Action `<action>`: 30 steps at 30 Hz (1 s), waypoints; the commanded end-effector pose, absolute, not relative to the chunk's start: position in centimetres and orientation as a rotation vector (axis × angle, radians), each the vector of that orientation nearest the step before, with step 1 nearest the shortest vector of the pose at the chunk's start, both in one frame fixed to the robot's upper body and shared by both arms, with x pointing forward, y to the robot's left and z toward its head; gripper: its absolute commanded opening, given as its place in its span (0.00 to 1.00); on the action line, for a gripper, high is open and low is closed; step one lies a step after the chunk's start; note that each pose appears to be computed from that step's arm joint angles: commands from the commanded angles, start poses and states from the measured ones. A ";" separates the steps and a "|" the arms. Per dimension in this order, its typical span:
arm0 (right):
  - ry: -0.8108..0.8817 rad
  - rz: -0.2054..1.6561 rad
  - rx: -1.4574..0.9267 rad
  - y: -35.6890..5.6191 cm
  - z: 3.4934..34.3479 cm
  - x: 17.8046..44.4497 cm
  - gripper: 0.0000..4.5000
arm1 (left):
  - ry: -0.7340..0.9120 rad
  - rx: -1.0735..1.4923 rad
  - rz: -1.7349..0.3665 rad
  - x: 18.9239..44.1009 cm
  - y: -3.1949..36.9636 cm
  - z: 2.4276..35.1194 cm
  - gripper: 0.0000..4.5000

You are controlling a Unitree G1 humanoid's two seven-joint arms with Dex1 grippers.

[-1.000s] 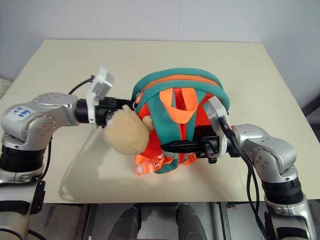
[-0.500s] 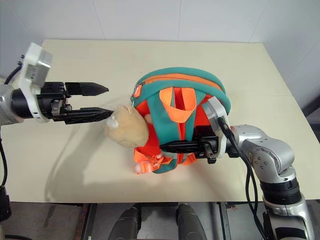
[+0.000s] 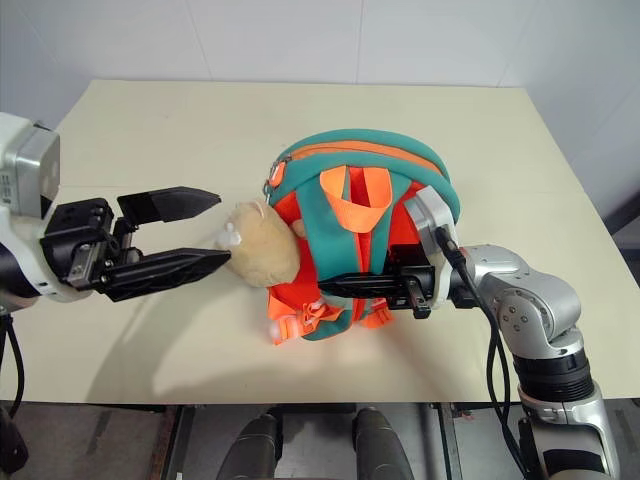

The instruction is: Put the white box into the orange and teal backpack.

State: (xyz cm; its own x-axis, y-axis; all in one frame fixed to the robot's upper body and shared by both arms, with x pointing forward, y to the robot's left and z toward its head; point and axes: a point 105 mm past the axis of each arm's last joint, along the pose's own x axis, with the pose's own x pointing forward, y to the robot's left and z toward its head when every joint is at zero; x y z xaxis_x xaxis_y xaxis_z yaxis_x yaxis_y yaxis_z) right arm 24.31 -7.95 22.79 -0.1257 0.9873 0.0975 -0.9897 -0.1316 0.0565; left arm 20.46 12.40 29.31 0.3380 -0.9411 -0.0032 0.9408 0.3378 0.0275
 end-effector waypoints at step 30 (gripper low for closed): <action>-0.133 1.684 0.132 -8.4 24.0 22.6 0.01 | 0.058 0.250 -1.117 23.6 13.8 29.2 0.15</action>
State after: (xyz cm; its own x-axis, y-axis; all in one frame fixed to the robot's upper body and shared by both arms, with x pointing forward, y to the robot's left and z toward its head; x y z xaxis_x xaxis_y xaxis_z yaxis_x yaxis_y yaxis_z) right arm 23.45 -8.10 22.84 -0.0945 0.9863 0.1349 -0.9935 -0.1021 0.0505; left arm 23.75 12.89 27.29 0.4081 -0.8907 -0.2005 0.9128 0.3942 0.1069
